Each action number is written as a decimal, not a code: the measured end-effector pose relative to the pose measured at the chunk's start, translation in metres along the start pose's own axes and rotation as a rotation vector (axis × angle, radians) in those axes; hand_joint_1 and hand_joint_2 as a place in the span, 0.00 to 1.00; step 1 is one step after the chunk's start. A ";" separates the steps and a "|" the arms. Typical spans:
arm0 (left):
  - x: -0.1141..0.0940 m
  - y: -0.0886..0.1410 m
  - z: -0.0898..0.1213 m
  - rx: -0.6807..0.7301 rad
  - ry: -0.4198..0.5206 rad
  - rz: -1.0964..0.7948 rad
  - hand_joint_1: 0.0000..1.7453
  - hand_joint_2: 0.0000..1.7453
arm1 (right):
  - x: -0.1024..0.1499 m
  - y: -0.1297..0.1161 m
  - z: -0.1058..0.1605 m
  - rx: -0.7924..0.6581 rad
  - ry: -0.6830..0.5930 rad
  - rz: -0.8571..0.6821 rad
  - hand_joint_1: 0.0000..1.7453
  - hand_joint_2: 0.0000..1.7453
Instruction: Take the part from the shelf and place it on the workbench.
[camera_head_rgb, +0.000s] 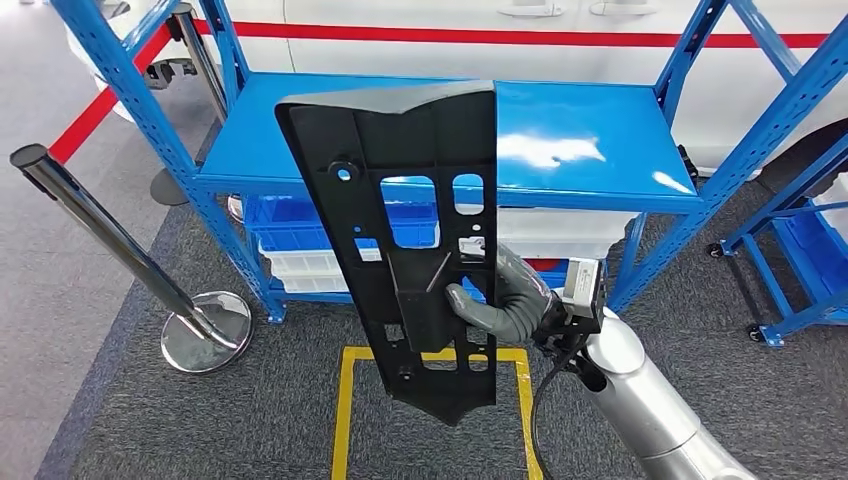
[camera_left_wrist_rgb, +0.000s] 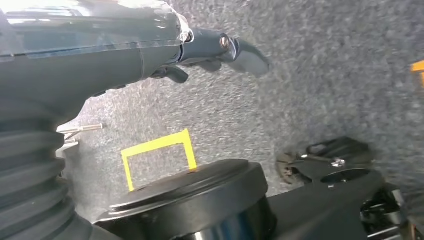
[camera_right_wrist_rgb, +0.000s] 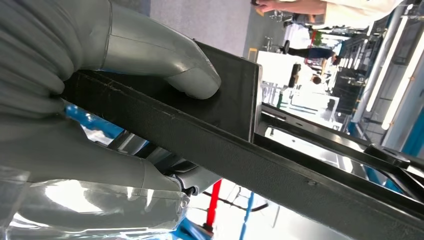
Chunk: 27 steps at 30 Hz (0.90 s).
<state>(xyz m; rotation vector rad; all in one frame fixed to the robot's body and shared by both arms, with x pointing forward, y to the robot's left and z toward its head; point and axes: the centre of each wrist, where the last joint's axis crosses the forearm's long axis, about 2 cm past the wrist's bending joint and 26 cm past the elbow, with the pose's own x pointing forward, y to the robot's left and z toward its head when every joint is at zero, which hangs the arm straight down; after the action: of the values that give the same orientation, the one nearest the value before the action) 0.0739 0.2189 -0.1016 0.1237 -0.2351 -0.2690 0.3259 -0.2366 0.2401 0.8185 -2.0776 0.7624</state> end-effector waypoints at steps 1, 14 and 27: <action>-0.001 0.000 0.000 -0.001 0.002 0.000 0.00 1.00 | 0.000 -0.001 0.000 0.000 -0.001 0.001 1.00 1.00; 0.009 -0.001 0.000 -0.004 -0.017 0.008 0.00 1.00 | -0.003 -0.003 0.001 -0.008 0.011 -0.003 1.00 1.00; 0.009 0.000 0.000 -0.003 -0.039 0.008 0.00 1.00 | -0.004 -0.003 0.005 -0.001 0.028 -0.008 1.00 1.00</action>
<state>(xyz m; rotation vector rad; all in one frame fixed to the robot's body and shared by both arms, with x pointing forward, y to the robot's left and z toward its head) 0.0826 0.2162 -0.0996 0.1149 -0.2736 -0.2643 0.3285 -0.2409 0.2352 0.8112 -2.0486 0.7644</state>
